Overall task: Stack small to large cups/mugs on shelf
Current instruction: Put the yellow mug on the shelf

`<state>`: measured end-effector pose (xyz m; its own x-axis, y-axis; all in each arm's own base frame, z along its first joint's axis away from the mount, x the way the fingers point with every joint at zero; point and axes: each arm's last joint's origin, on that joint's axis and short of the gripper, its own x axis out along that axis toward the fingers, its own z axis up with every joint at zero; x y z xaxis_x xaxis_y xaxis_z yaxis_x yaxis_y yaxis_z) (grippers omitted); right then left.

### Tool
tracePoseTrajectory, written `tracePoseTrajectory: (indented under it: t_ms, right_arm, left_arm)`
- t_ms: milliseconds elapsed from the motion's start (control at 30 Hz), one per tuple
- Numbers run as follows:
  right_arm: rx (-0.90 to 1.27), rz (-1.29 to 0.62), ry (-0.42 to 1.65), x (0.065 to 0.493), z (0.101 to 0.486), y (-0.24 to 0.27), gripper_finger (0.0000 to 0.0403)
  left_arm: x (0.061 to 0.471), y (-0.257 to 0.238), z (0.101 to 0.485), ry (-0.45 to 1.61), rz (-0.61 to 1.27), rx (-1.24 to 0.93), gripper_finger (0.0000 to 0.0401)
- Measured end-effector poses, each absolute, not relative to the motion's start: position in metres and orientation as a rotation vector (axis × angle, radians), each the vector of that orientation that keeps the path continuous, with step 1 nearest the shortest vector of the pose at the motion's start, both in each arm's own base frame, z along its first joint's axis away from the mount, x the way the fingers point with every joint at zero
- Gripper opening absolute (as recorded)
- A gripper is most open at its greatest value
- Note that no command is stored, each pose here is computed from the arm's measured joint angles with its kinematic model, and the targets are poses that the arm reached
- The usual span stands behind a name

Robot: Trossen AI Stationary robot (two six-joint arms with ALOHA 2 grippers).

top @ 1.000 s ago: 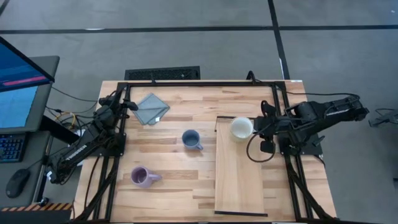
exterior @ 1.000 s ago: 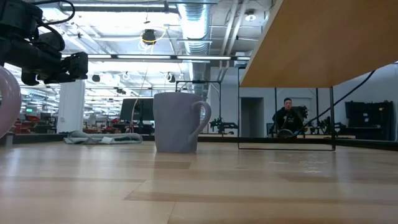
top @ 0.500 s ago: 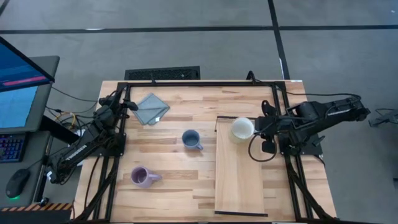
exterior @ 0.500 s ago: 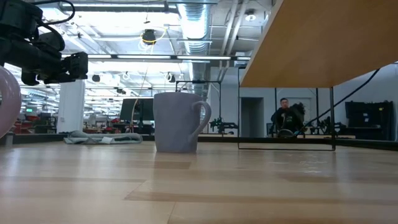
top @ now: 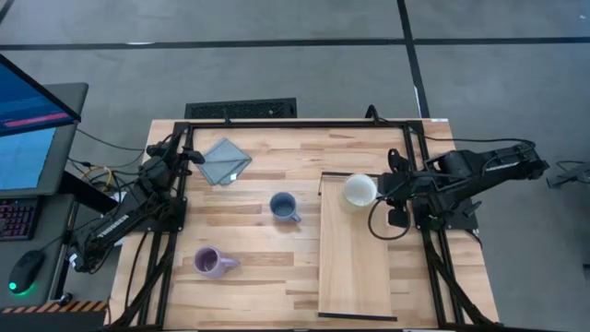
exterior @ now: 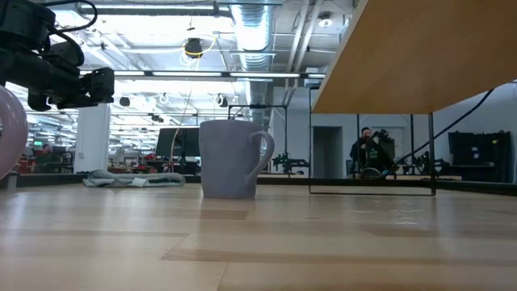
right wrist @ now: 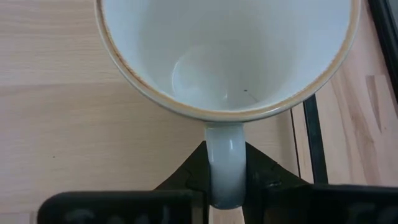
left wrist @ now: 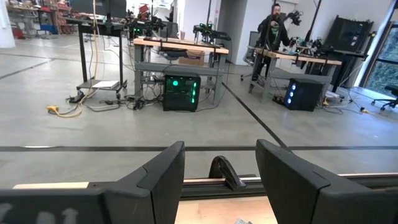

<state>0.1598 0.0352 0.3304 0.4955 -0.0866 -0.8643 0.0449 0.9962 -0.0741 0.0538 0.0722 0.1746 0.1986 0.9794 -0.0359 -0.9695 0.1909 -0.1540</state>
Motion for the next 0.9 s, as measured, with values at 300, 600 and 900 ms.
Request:
tracePoseTrajectory:
  t_ms: [300,600,900]
  right_arm:
    - [-0.053,-0.088,1.055,0.1597,0.3295,0.0349,0.0079]
    - [-0.057,-0.095,1.052,0.1599,0.3295,0.0347,0.0081]
    - [-0.059,-0.104,1.048,0.1601,0.3297,0.0345,0.0081]
  left_arm:
    - [0.0538,0.0721,0.1746,-0.076,1.37,-0.154,0.0189]
    - [0.0538,0.0722,0.1746,-0.076,1.37,-0.154,0.0189]
    - [0.0538,0.0721,0.1746,-0.076,1.37,-0.154,0.0189]
